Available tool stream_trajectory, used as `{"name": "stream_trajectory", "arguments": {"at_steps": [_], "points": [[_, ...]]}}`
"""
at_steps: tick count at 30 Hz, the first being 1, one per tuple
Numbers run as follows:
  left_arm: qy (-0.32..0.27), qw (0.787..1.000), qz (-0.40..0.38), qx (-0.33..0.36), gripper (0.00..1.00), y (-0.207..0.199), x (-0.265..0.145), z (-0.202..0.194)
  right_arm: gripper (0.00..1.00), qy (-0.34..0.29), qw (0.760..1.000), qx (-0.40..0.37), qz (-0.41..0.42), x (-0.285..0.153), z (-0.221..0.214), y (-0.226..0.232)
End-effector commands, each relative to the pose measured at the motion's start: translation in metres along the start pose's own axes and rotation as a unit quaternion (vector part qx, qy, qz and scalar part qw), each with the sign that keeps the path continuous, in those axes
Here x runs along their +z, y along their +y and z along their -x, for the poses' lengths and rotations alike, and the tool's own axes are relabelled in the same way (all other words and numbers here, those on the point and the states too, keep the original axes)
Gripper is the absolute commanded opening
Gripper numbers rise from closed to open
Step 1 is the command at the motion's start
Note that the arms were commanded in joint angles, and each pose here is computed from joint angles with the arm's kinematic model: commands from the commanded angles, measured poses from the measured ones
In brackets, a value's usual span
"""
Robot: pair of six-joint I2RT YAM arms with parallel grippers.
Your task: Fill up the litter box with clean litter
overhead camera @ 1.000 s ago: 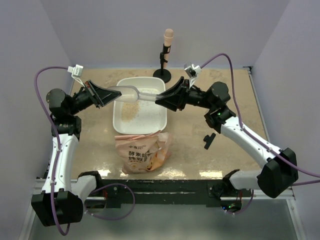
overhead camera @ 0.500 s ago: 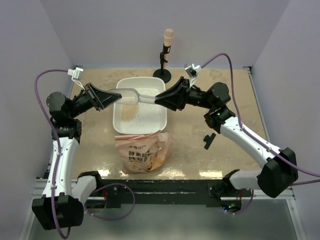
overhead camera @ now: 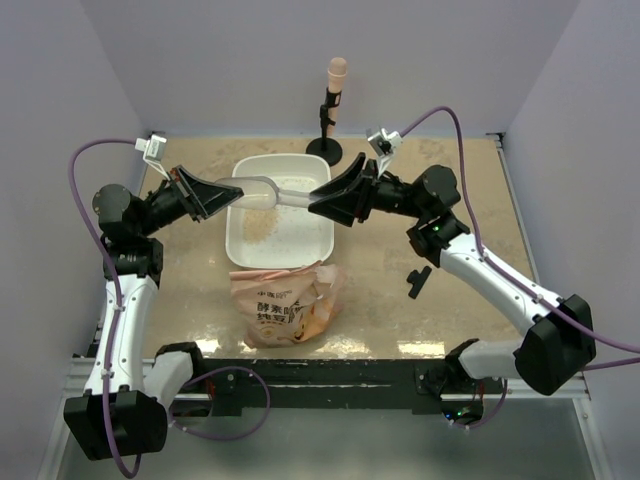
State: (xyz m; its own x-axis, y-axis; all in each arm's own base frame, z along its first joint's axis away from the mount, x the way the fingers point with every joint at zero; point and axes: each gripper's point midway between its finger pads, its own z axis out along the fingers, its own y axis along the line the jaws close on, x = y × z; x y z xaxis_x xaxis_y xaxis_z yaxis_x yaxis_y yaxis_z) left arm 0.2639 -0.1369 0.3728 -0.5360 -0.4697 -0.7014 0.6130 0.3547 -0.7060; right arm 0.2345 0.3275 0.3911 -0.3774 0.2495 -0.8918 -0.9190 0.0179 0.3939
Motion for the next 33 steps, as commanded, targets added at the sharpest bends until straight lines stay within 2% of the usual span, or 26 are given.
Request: {"name": "stream_trajectory", "arguments": {"at_steps": [1,9,12,16,17,19,24,25,26,27,28,29,31,32,33], "points": [[-0.013,1.0,-0.009,0.018,0.0,-0.01,-0.001,0.01,0.48,-0.011,0.999,-0.022,0.024,0.005,0.01,0.011],[-0.014,1.0,-0.009,0.017,0.0,-0.009,0.0,0.01,0.42,-0.014,0.999,-0.021,0.028,0.011,0.01,0.012],[-0.013,1.0,-0.012,0.018,0.0,-0.01,-0.001,0.009,0.32,-0.015,0.999,-0.022,0.029,0.011,0.011,0.013],[-0.011,1.0,-0.009,0.017,0.0,-0.008,-0.002,0.006,0.05,-0.023,0.999,-0.028,0.024,0.011,0.016,0.015],[-0.01,1.0,-0.008,0.017,0.0,-0.006,-0.002,0.004,0.03,-0.022,0.999,-0.029,0.022,0.01,0.016,0.015],[-0.009,1.0,-0.007,0.016,0.0,-0.005,-0.003,0.002,0.0,-0.02,0.999,-0.032,0.017,0.01,0.016,0.013],[-0.003,1.0,-0.01,0.022,0.0,-0.004,-0.004,-0.004,0.0,-0.023,0.999,-0.035,0.012,0.008,0.019,0.015],[-0.004,0.999,-0.012,0.03,0.06,-0.007,-0.005,-0.004,0.0,-0.022,0.999,-0.034,0.01,0.007,0.018,0.016],[-0.004,0.999,-0.012,0.037,0.3,-0.006,-0.006,-0.005,0.0,-0.023,0.999,-0.033,0.005,0.007,0.019,0.015],[-0.006,0.999,-0.012,0.046,0.42,-0.007,-0.006,-0.005,0.0,-0.029,0.999,-0.041,0.0,0.005,0.023,0.018],[-0.009,0.998,-0.018,0.063,0.5,-0.014,-0.008,-0.006,0.0,-0.021,0.999,-0.033,-0.016,0.003,0.02,0.014],[-0.013,0.997,-0.018,0.079,0.7,-0.014,-0.009,-0.008,0.0,-0.02,0.999,-0.034,-0.025,0.001,0.021,0.014],[-0.008,0.996,-0.016,0.09,0.86,-0.016,-0.01,-0.012,0.0,-0.014,0.997,-0.039,-0.072,-0.008,0.025,0.01],[-0.005,0.994,-0.016,0.111,0.99,-0.016,-0.01,-0.013,0.0,-0.014,0.995,-0.043,-0.091,-0.012,0.028,0.008],[0.003,0.993,-0.02,0.114,1.0,-0.017,-0.01,-0.016,0.0,-0.023,0.991,-0.059,-0.115,-0.018,0.036,0.009]]}}
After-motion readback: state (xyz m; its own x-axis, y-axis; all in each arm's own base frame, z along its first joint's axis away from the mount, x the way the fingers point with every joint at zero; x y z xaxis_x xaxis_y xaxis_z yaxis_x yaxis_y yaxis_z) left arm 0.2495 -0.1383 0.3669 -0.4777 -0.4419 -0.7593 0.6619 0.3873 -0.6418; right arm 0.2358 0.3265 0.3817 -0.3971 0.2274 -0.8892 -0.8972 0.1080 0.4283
